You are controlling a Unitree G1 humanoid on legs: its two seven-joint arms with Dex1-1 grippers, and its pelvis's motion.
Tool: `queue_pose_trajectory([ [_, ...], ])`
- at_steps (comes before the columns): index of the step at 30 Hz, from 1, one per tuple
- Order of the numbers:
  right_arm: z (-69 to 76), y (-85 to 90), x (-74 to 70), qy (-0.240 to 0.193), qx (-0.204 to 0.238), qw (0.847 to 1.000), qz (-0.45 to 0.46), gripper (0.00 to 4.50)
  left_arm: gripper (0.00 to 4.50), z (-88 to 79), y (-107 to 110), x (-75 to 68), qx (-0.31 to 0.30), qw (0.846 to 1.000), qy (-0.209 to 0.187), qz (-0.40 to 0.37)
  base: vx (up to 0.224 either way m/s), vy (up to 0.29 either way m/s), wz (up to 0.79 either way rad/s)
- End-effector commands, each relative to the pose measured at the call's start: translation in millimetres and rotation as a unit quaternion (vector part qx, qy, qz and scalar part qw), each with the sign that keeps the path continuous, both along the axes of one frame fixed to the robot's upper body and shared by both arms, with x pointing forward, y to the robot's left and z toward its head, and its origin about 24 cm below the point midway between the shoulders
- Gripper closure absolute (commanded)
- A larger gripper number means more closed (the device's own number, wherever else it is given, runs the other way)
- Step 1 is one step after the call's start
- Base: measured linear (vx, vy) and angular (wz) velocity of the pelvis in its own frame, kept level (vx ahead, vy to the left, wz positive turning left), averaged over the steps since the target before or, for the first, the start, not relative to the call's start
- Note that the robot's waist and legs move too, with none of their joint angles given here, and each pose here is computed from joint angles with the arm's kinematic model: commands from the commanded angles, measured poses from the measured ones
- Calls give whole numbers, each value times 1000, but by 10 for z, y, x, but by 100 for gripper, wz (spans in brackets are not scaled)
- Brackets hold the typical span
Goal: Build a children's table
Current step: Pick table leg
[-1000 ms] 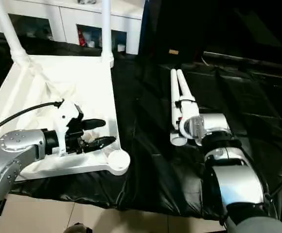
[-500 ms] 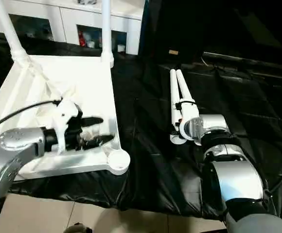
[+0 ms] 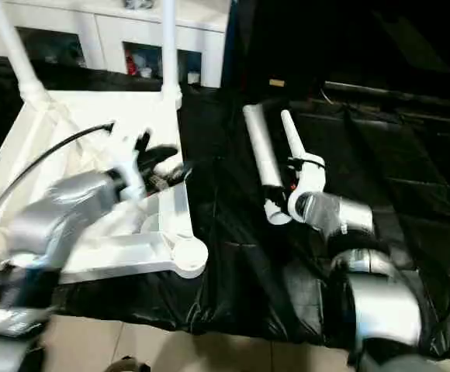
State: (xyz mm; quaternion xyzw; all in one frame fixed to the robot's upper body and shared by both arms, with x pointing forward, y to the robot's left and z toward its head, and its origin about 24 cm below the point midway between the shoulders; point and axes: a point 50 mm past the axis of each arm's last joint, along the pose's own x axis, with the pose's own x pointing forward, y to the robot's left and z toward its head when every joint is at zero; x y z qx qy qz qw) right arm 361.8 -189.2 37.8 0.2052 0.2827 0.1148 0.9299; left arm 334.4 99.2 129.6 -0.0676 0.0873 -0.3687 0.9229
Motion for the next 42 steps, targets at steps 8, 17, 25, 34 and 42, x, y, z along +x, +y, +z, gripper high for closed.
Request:
queue_pose_trajectory([
  [8,124,89,-67,-106,74,991,24,307,0,-80,-184,211,-49,993,90,51,0,0,0],
  [17,267,195,44,-129,1,991,46,331,0,-77,-49,129,39,998,25,29,0,0,0],
  [25,656,247,272,-164,-56,983,56,254,0,-43,113,87,148,988,-48,19,0,0,0],
  [34,782,-8,420,-78,-211,974,2,187,0,40,230,-136,160,980,-93,-73,0,0,0],
  [42,744,-171,398,-34,-244,969,2,126,0,23,303,-256,154,980,-72,-101,0,0,0],
])
